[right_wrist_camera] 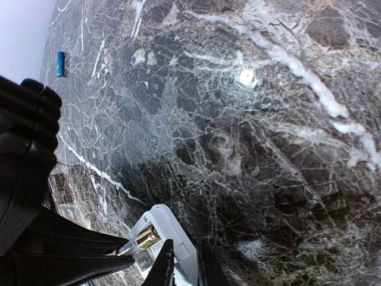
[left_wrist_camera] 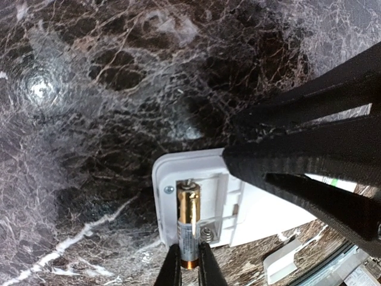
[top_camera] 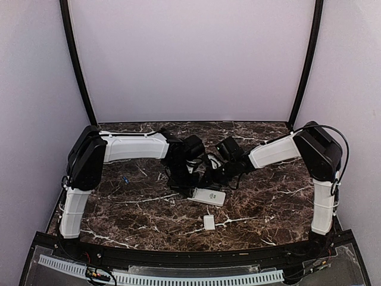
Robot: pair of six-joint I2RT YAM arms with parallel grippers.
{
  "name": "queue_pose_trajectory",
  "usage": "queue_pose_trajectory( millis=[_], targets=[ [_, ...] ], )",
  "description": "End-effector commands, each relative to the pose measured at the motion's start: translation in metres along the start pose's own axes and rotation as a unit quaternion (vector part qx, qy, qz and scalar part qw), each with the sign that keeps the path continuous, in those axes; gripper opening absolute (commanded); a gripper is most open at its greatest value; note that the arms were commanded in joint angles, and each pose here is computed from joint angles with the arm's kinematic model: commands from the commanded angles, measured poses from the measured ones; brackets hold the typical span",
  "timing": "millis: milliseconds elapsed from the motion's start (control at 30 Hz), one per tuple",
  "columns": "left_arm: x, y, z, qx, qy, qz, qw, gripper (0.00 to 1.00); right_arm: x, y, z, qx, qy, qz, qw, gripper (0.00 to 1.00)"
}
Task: Load the batteries into the remote control
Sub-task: Place the battery in the battery compartment.
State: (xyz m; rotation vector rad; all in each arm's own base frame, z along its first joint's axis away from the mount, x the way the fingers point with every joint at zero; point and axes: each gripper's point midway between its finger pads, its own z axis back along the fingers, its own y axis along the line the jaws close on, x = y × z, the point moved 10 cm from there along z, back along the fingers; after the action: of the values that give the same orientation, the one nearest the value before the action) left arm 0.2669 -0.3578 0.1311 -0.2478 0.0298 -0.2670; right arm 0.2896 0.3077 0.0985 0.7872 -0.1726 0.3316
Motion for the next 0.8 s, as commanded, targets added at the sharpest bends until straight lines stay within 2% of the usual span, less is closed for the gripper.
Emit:
queue_pose_trajectory(
  millis=[0,167,467,600,667,767],
  targets=[
    [-0.010,0.016,-0.013,0.029,0.030,0.023,0.999,0.08,-0.006,0.007,0.002,0.005,0.005,0.005,1.000,0.13],
    [-0.009,0.015,-0.014,0.029,0.023,0.018,0.999,0.18,-0.006,0.008,0.003,0.002,0.007,0.007,1.000,0.17],
    [-0.009,0.014,-0.014,0.020,0.028,0.015,0.999,0.20,-0.006,0.009,0.005,-0.005,0.008,0.012,1.000,0.18],
    [-0.007,0.012,-0.005,0.021,0.013,0.010,1.000,0.23,-0.005,0.011,0.007,-0.005,0.007,0.021,1.000,0.18],
    [-0.006,0.010,0.001,0.017,0.001,0.006,1.000,0.28,-0.004,0.013,0.009,-0.005,0.005,0.028,1.000,0.19],
    [-0.004,0.005,0.013,-0.005,-0.019,-0.012,1.000,0.42,0.000,0.015,0.012,-0.013,0.008,0.043,0.999,0.20]
  ],
)
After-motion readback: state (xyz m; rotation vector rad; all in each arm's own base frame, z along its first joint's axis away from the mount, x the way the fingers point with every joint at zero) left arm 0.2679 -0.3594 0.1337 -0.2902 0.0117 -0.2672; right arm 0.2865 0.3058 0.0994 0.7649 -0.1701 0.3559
